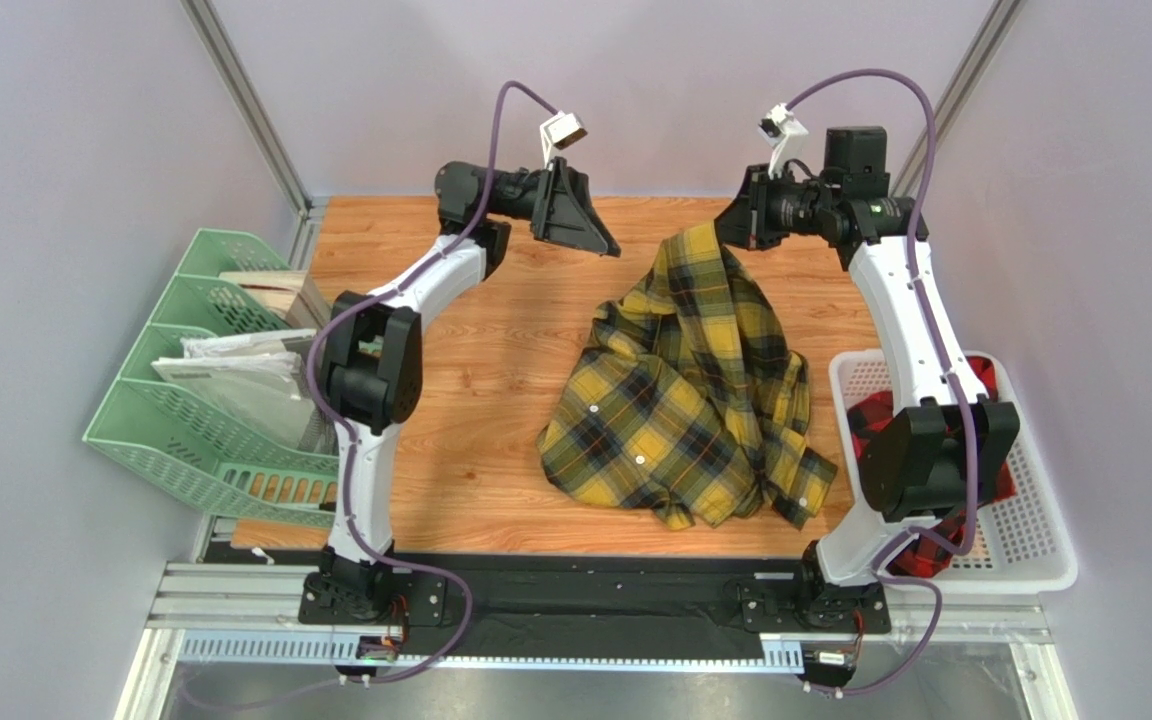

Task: Fold and stack the long sleeve shirts
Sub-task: Flatten the shirt out

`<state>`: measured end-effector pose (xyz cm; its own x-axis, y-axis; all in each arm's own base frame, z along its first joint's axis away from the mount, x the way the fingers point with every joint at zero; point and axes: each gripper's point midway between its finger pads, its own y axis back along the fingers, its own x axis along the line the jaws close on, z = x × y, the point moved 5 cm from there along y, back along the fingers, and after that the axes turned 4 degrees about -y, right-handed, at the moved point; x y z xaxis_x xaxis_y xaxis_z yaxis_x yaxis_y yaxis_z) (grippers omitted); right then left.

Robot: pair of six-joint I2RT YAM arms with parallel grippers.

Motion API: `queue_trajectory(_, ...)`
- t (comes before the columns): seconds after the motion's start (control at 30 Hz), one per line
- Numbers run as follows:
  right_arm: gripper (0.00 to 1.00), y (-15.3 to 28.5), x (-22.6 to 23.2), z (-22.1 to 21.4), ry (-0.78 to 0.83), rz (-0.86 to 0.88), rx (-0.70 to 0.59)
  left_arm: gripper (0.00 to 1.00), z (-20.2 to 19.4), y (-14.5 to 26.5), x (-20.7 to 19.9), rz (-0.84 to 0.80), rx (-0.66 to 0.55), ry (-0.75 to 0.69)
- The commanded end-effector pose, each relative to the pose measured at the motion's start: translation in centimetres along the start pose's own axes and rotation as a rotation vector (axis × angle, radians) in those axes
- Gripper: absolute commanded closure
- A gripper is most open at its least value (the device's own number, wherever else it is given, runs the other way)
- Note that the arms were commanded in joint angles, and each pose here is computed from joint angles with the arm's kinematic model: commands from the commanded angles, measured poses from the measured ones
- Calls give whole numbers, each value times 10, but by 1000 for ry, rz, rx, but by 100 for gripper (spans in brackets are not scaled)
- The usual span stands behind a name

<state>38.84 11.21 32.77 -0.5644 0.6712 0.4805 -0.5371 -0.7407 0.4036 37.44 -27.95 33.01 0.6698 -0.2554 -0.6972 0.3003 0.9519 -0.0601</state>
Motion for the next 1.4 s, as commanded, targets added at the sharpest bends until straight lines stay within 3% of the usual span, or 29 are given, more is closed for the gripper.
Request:
queue_trajectory(0.0,100,11,8,4,1,-39,-39,1,7,5,-84,14,212,-115)
queue_trajectory(0.1,100,15,13,3,14,-54,-40,1,19,-3,-133,-16,73,-144)
queue_trajectory(0.17,100,17,14,1,13,-64,-35,1,22,-7,-144,-19,50,-6)
queue_trajectory(0.2,100,18,13,0,16,-75,-33,1,22,-14,-151,-13,52,207)
queue_trajectory(0.27,100,22,14,-1,10,-94,-31,1,14,-22,-148,4,32,222)
queue_trajectory(0.3,100,23,14,-1,43,-100,-26,1,-1,-27,-149,81,-9,432)
queue_trajectory(0.33,100,24,13,-1,47,-107,-23,1,-16,-26,-140,165,-13,264)
queue_trajectory(0.37,100,26,13,-2,49,-121,-15,1,-25,-25,-146,253,-11,214)
queue_trajectory(0.4,100,27,13,-2,54,-127,-12,1,-35,-22,-146,468,-6,224)
queue_trajectory(0.43,100,30,15,-3,57,-130,-10,1,-37,-15,-143,613,12,119)
queue_trajectory(0.47,100,31,15,-4,61,-137,-8,1,-31,-5,-146,710,57,-114)
queue_trajectory(0.5,100,32,16,-4,73,-142,-10,1,-28,-1,-137,836,74,-217)
queue_trajectory(0.57,100,36,18,-5,90,-152,-17,1,-25,16,-126,953,123,-476)
queue_trajectory(0.6,100,37,20,-6,89,-154,-16,1,-7,19,-120,976,79,-652)
queue_trajectory(0.67,100,43,24,-2,105,-168,-42,1,-24,36,-98,1079,84,-768)
queue_trajectory(0.7,100,45,25,-1,110,-175,-49,1,-13,35,-97,1089,1,-846)
queue_trajectory(0.73,100,51,29,2,123,-184,-69,1,-20,35,-93,1086,-16,-838)
queue_trajectory(0.87,100,68,39,13,163,-225,-132,1,-83,10,-70,851,58,-723)
queue_trajectory(0.97,100,76,47,17,170,-226,-163,1,-128,-16,-50,825,182,-769)
queue_trajectory(1.03,100,77,49,18,163,-222,-167,1,-145,-31,-37,816,283,-878)
queue_trajectory(1.23,100,80,56,20,145,-211,-201,6,-149,-83,-8,744,360,-1038)
queue_trajectory(1.37,100,82,59,19,119,-207,-208,12,-144,-115,3,551,367,-1187)
